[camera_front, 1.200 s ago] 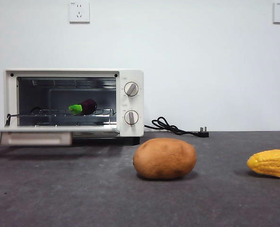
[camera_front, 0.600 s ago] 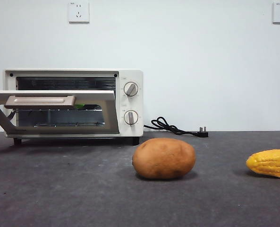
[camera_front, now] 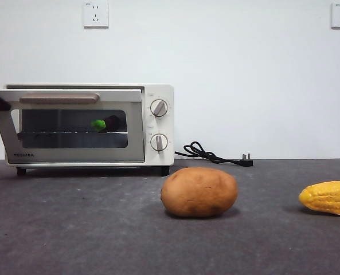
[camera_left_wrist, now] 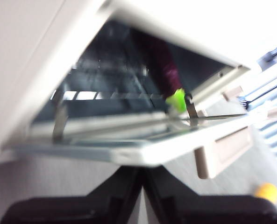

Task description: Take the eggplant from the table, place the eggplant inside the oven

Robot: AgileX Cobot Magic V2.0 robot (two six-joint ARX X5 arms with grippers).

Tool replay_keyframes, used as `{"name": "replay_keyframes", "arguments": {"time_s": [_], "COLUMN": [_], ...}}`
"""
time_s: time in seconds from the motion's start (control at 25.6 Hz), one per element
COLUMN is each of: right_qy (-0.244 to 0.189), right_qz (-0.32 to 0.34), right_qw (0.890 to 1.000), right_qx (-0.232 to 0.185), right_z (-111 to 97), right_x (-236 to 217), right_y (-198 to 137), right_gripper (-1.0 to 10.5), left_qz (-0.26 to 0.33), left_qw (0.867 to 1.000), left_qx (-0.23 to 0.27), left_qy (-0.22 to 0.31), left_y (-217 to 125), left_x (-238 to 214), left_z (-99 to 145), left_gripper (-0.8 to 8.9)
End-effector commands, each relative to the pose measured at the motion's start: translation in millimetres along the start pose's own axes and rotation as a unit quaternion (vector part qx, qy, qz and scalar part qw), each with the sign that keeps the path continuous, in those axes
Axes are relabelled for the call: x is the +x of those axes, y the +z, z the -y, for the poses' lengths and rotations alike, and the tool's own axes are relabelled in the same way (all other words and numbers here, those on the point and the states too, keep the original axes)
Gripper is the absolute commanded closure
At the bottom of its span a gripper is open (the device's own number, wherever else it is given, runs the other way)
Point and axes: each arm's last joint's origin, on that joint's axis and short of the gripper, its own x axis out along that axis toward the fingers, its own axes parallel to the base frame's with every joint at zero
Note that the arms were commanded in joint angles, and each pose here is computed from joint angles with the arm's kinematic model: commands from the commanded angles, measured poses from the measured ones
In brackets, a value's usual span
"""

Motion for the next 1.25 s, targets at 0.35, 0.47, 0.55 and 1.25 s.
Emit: {"name": "replay_keyframes", "arguments": {"time_s": [0.35, 0.47, 0.55, 1.25], "right_qy": [-0.002, -0.002, -0.002, -0.002], "right_qz": [-0.014, -0.014, -0.014, -0.014], "right_qw": [1.000, 1.000, 1.000, 1.000], "right_qx": [0.012, 0.018, 0.019, 0.018], "right_z": [0, 0, 0, 0], "right_x": [1, 0, 1, 0], "right_y": [-3, -3, -3, -3], "right_gripper": [9.6, 9.6, 9.6, 9.6], "left_qz": [0.014, 0.016, 0.012, 0.038], "left_qw": [0.998, 0.997, 0.998, 0.992], "left_qx": [0.047, 0.053, 0.048, 0.097], "left_qy": [0.049, 0.050, 0.047, 0.077], "left_y": [9, 10, 9, 33], "left_x": [25, 28, 30, -16], "left_z": [12, 14, 15, 115], "left_gripper": [8.21, 8.20, 8.20, 8.20]}}
